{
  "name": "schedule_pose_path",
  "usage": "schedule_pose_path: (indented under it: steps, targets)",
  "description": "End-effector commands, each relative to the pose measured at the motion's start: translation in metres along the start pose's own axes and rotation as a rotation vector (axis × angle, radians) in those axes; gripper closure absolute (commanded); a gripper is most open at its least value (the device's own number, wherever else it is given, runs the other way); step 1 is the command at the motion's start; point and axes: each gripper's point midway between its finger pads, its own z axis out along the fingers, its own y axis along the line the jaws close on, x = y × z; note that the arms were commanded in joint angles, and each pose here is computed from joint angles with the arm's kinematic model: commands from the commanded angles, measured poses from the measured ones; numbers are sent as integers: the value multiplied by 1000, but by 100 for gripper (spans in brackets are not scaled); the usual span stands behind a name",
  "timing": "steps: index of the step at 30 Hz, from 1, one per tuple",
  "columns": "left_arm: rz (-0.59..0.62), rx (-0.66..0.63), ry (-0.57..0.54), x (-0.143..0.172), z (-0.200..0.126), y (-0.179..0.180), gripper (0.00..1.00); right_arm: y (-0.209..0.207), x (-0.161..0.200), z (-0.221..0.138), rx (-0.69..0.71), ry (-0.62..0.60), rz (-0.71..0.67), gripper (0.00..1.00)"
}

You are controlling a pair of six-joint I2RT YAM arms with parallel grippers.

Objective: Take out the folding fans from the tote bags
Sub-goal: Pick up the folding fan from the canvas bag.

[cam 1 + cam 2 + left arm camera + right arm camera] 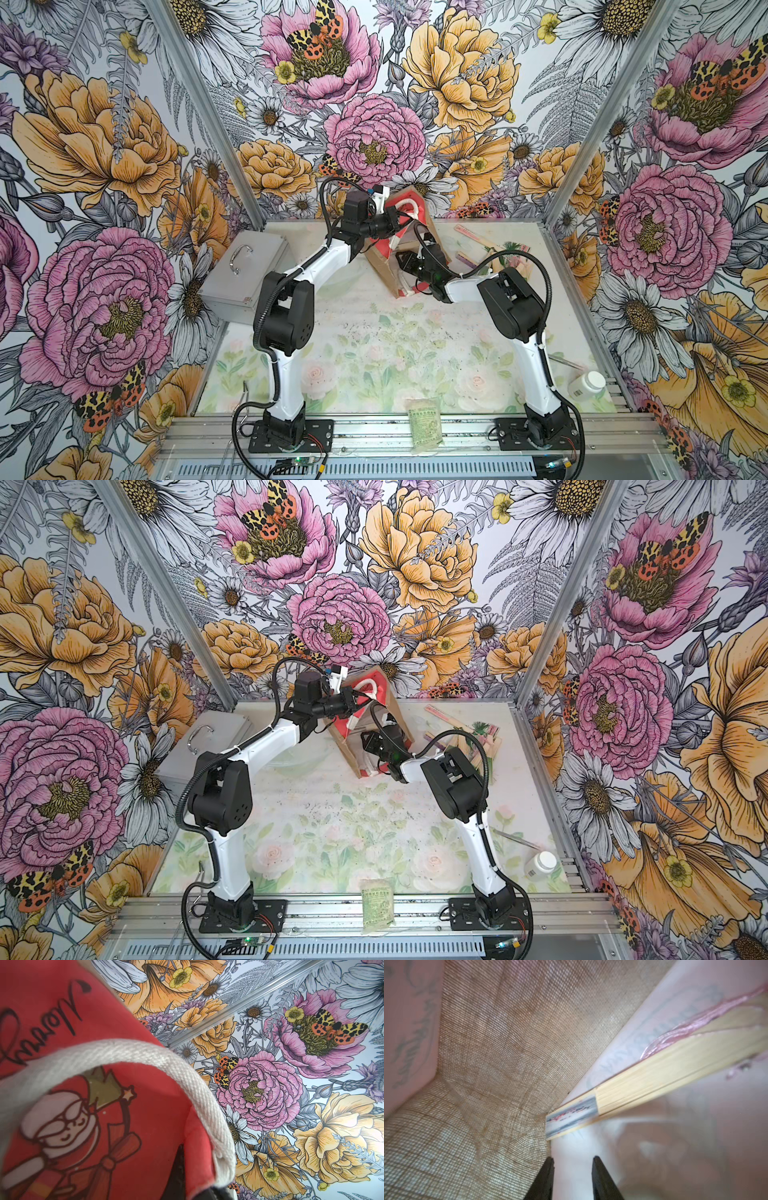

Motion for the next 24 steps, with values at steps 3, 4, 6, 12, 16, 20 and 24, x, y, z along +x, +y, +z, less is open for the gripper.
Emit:
schedule_pose_path:
  steps: [3, 4, 6, 12, 16, 20, 24]
  targets:
    - [63, 120, 27, 9, -5, -36, 100, 5, -28, 4, -47, -50, 130, 65]
    - [67, 125, 26, 9, -6, -38, 100, 3, -31, 4, -39, -58, 141, 65]
    - [75, 134, 21, 8, -9, -41, 100, -6, -34, 3, -13, -73, 192, 65]
    - [115, 193, 35, 12, -13, -57, 100, -26, -40, 4, 21, -106, 310, 59]
    - [151, 223, 51, 18, -14, -69, 100, -43, -47, -1, 78, -157, 371, 56]
    - [181, 258, 85, 30, -17, -84, 100, -55, -64, -7, 81, -237, 429, 50]
    - [205, 316, 150, 47, -22, -101, 100, -71, -83, -18, 95, -334, 477, 45]
